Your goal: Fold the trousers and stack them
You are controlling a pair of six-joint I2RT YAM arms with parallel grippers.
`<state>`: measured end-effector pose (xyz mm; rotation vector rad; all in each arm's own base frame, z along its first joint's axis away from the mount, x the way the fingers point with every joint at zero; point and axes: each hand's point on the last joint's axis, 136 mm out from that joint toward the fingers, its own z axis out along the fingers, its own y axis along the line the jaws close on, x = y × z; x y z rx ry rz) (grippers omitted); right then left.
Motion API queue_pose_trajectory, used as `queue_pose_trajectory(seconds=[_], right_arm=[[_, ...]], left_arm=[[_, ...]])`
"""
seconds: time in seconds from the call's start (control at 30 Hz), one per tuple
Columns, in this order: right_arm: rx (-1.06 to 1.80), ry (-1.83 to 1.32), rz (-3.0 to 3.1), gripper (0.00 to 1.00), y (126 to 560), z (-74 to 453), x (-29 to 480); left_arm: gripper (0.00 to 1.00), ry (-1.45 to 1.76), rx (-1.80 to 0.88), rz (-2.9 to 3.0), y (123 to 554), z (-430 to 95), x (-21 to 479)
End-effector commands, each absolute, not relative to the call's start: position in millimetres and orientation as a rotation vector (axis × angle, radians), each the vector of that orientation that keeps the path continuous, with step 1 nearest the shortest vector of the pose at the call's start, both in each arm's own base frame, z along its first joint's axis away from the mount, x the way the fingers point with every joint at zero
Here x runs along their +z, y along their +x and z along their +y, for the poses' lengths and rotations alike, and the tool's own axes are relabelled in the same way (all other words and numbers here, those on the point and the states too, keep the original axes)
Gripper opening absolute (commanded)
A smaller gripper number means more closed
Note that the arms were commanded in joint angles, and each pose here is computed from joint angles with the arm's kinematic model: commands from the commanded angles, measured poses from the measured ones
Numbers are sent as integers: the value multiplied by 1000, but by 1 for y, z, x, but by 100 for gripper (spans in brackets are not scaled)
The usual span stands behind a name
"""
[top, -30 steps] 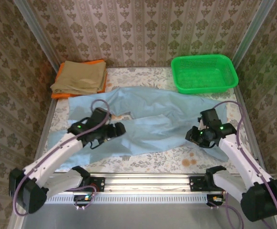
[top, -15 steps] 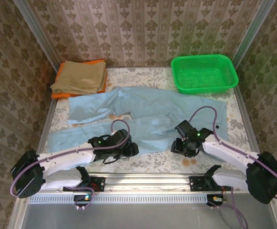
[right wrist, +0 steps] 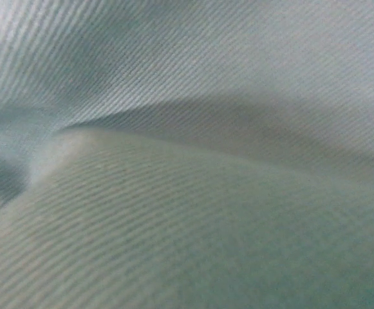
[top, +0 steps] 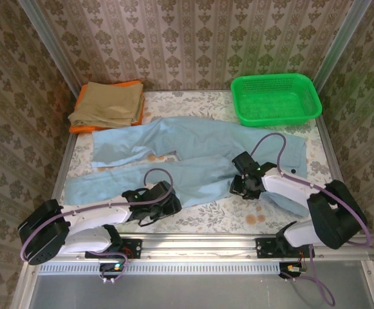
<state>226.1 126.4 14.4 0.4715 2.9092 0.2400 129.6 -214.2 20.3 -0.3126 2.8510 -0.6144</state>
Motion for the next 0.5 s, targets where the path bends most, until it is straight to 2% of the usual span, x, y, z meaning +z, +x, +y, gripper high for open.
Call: queue_pose_trajectory(seconds=[0.0, 0.1, 0.2, 0.3, 0.47], right_arm=[[138, 452, 2903, 25, 232, 116, 4], [154, 435, 2900, 14, 229, 117, 9], [149, 408, 2890, 1, 229, 115, 19], [177, 376, 2890, 0, 225, 117, 34], [246, 330, 2942, 0, 192, 125, 52]], left_arm=[[48, -404, -487, 2842, 131, -186, -6], [32, -420, -472, 2841, 132, -175, -12], [19, -412, -465, 2823, 138, -166, -7], [0, -406, -434, 2799, 147, -154, 5], [0, -422, -461, 2751, 160, -133, 27]])
